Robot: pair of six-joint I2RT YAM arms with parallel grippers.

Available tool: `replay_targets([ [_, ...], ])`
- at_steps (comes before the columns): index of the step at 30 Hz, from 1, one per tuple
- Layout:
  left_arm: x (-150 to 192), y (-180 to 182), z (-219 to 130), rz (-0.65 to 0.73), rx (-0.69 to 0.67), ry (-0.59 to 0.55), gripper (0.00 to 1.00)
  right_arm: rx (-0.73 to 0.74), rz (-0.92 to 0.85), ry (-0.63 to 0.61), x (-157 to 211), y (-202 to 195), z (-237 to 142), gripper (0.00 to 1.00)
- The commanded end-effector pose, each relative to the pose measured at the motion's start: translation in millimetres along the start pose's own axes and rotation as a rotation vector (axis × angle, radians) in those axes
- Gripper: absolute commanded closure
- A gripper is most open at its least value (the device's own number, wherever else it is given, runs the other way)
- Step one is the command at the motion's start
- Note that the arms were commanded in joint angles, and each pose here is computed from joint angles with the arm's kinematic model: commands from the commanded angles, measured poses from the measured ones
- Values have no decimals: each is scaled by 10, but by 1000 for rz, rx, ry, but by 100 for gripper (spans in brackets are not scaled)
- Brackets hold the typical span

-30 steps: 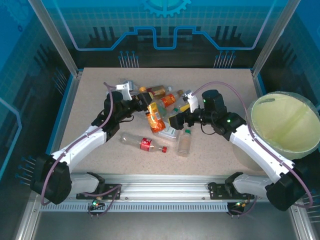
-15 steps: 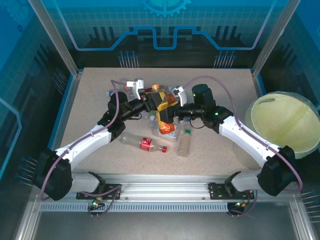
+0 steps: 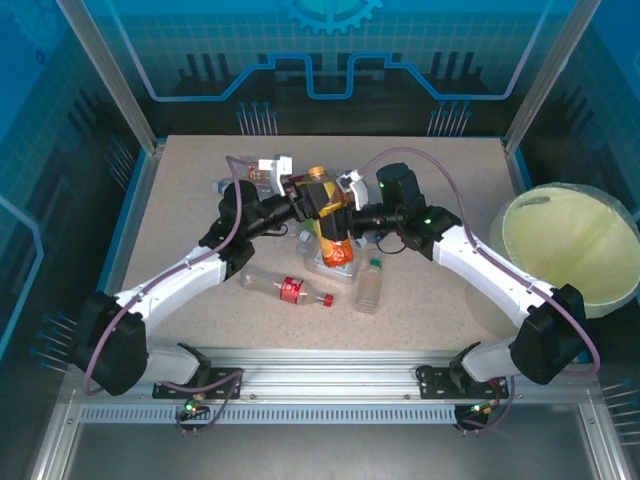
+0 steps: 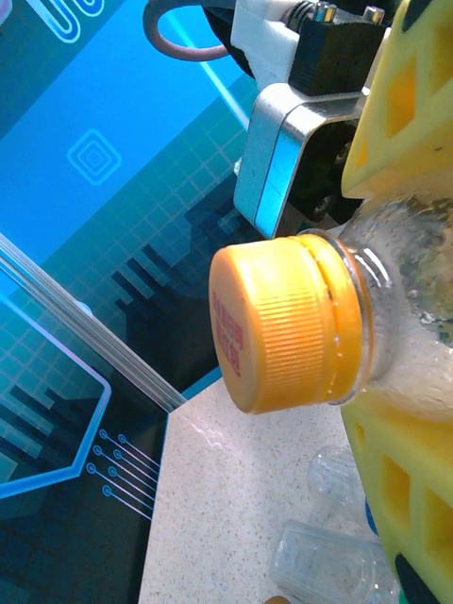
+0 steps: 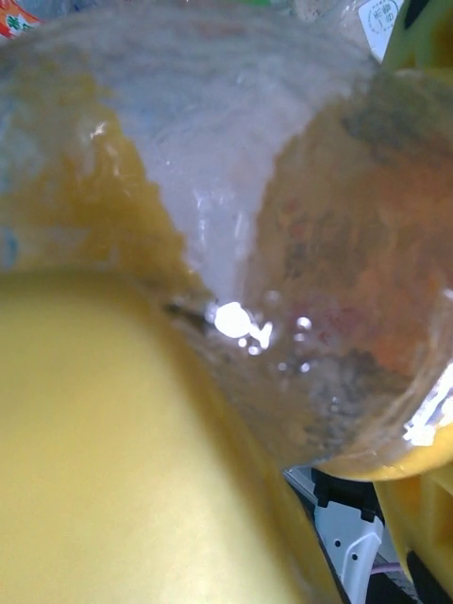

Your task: Put the plastic bottles in the bin

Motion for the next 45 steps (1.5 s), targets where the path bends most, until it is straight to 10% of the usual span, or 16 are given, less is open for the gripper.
replay_targets([
  [1,-104,-64,66,18,10,-15,42,26,-44,-22,-24,105,-96,50],
  [12,-320,72,-173,174,-283,11,1,334,-34,-106,-73,-187,-379,56],
  [29,-34,666,-674,79,-766,11,1,920,-247,-455,-418,74,-1870,60],
  [45,77,762,-867,75,-856,22,1,1281,-58,-1063,-282,-10,-3539,61],
])
Point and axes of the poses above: each hand's point on the last joint's axis, 136 mm out from that joint toward the fingers, its own z axis out along the fingers, its own y axis along the line the jaws close on, x = y × z, the point moved 5 cm from there along -z, back along the fingers, and after that the axes turned 13 degrees about z, right-handed, at the moved point
